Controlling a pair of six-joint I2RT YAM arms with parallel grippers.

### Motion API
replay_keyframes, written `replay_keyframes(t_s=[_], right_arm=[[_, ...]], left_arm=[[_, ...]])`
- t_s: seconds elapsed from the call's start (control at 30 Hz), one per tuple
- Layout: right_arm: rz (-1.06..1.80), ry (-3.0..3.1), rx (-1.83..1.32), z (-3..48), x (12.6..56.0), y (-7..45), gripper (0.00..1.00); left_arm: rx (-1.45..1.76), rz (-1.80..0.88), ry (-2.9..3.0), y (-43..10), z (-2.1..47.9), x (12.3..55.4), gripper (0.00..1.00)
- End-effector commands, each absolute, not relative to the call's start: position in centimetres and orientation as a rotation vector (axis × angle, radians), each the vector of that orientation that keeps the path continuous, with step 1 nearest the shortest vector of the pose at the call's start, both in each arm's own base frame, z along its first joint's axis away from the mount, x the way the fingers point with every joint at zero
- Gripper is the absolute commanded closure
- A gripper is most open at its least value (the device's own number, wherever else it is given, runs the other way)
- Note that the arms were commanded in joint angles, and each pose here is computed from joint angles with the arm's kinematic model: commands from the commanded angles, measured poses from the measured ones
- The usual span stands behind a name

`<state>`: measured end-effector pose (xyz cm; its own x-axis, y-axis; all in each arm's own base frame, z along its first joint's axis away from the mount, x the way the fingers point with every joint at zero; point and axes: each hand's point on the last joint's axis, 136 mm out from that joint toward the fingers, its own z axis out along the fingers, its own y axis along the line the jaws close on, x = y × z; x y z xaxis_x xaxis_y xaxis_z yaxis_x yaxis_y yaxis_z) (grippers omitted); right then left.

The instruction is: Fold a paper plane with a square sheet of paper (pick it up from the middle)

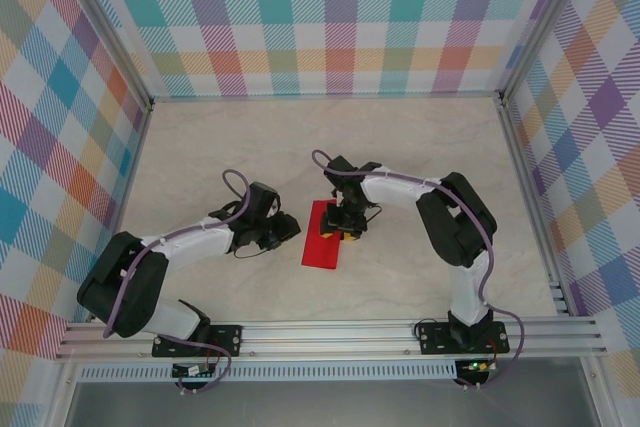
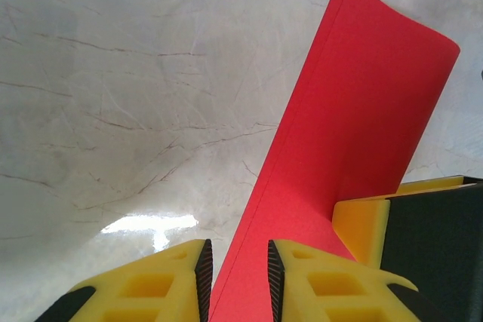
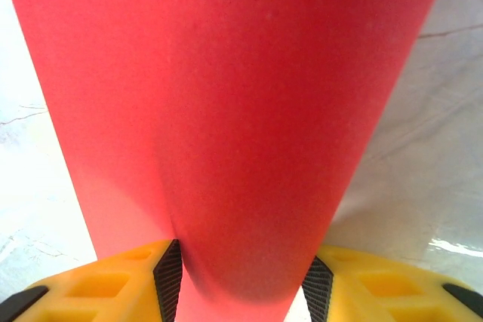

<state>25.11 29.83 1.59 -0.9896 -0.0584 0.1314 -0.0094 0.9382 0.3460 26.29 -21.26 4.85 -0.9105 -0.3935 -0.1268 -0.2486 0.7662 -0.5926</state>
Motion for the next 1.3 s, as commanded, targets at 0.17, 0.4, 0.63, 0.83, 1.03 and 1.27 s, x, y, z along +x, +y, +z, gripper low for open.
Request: replay_keyframes(t_s=[0.17,0.4,0.63,0.83,1.03,1.27], right_arm=[[-0.345,-2.921,0.086,-4.1,23.6,28.9,0.50],[-0.317,-2.912,0.116,-4.7,23.3,28.9,0.49],[-0.296,-2.904,0.103,-5.1,23.2,28.9,0.48],[-0.280,-2.897,0.089,-5.5,23.1,28.8,0.48],[-0.266,-2.893,0.090,-5.9,23.1,28.8,0.48],[-0.247,-2.883,0.077,-6.3,22.9,28.7,0.48]], left_arm=[[-0.477,-0.895,2.723,-21.6,4.6,26.7,0.72],[-0.468,-0.880,2.726,-21.5,4.5,26.7,0.73],[-0.462,-0.884,2.729,-21.6,4.5,26.7,0.74],[-0.454,-0.899,2.735,-21.8,4.4,26.6,0.74],[-0.450,-0.908,2.738,-22.0,4.4,26.6,0.75],[-0.442,-0.930,2.743,-22.3,4.3,26.6,0.75]])
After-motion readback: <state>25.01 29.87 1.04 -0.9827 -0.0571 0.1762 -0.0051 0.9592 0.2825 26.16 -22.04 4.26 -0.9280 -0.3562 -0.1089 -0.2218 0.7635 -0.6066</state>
